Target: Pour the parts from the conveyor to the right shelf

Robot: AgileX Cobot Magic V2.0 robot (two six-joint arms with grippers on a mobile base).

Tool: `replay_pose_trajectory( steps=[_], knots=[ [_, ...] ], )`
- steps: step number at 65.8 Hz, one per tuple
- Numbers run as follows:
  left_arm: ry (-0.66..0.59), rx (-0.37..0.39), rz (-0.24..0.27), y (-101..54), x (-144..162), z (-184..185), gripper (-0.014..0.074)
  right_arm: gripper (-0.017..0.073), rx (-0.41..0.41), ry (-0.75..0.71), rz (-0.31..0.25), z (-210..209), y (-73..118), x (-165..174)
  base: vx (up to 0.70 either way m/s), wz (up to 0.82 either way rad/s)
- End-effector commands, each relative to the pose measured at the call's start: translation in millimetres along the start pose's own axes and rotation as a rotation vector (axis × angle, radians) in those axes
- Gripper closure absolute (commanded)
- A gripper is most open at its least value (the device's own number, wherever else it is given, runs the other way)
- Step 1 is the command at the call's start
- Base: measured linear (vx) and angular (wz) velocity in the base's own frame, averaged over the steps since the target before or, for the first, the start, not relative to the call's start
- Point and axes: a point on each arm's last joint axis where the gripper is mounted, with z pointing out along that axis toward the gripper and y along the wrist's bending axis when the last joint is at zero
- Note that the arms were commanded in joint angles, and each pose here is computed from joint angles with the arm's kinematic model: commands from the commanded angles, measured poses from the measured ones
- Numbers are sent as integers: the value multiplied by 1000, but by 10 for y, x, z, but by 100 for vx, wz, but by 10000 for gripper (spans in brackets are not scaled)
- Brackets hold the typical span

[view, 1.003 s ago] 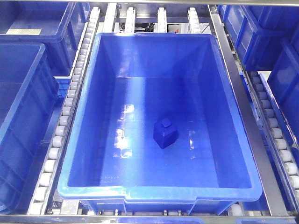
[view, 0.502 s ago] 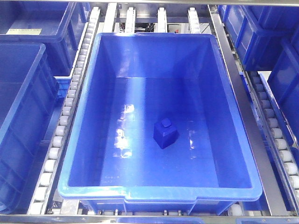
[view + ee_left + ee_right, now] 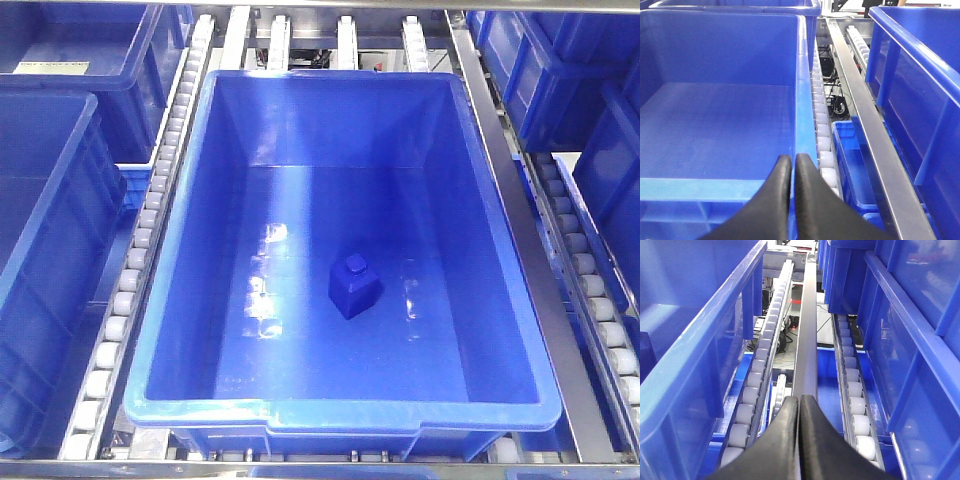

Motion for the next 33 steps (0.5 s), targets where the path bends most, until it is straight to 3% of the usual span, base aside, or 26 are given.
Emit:
replay_pose_trajectory(
  steps=[1,33],
  knots=[
    [-104,3,-17,-4,-135,-28,600,568,14,-72,-10,-6,-8,-39,0,0],
    [-104,3,-17,-4,-135,-28,600,568,14,-72,-10,-6,-8,-39,0,0]
  ],
)
